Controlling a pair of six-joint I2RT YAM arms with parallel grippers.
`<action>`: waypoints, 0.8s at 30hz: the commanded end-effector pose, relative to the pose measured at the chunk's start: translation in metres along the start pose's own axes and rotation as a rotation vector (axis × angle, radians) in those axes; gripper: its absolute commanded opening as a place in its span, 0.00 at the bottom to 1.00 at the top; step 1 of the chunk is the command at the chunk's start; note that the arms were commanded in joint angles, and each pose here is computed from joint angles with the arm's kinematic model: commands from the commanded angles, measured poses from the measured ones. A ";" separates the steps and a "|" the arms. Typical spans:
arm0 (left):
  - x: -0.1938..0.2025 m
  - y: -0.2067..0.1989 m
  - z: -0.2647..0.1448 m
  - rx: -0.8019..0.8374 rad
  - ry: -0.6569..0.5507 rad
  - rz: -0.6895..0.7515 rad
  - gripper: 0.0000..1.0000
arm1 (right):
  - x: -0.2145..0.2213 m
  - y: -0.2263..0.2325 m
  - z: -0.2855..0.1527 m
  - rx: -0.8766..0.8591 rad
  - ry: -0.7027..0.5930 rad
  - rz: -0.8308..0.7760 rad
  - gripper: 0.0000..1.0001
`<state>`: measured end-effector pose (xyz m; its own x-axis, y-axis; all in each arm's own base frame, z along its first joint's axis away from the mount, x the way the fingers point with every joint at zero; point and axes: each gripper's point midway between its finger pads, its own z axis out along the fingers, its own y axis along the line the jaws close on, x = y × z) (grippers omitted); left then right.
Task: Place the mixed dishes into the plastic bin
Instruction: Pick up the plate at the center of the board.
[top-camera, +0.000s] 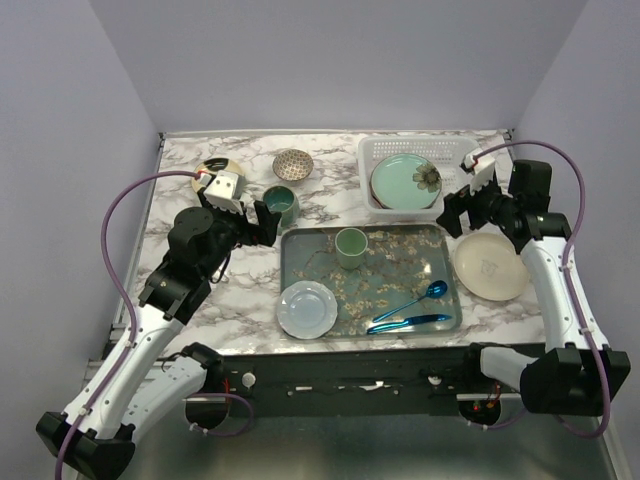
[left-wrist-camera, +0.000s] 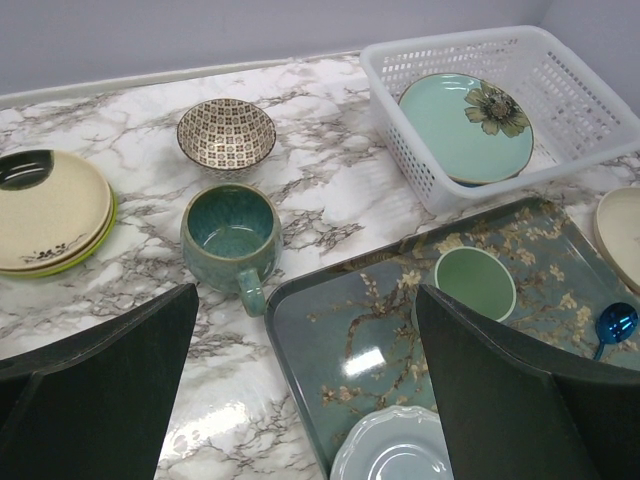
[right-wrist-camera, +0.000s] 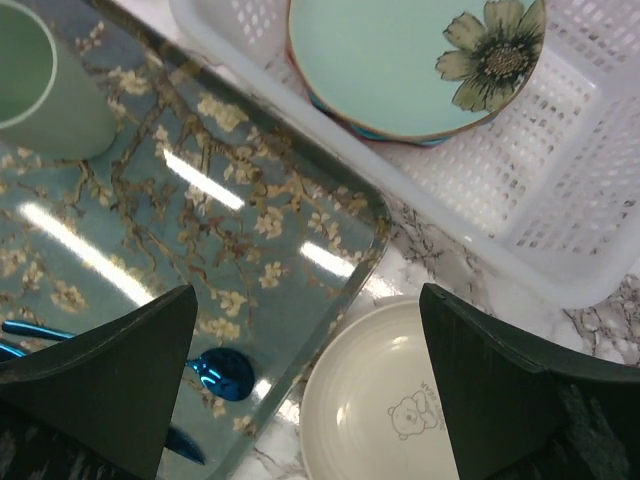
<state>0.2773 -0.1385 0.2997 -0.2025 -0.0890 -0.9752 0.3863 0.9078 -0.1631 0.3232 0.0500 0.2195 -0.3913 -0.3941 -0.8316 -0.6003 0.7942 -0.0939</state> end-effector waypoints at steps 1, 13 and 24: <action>0.005 -0.001 0.000 0.014 0.009 -0.011 0.99 | 0.046 0.020 -0.012 -0.020 0.107 -0.085 1.00; 0.006 -0.001 0.001 0.014 0.014 -0.009 0.99 | 0.147 0.007 -0.004 0.087 0.374 -0.164 0.98; 0.005 -0.001 0.001 0.016 0.011 -0.011 0.99 | 0.190 -0.006 0.005 0.134 0.505 -0.204 0.74</action>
<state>0.2779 -0.1385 0.2963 -0.2115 -0.0896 -0.9733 0.3852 0.9075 -0.1673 0.2471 -0.0138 0.0664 -0.5810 -0.6649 -0.4694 -0.6319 0.7320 -0.2546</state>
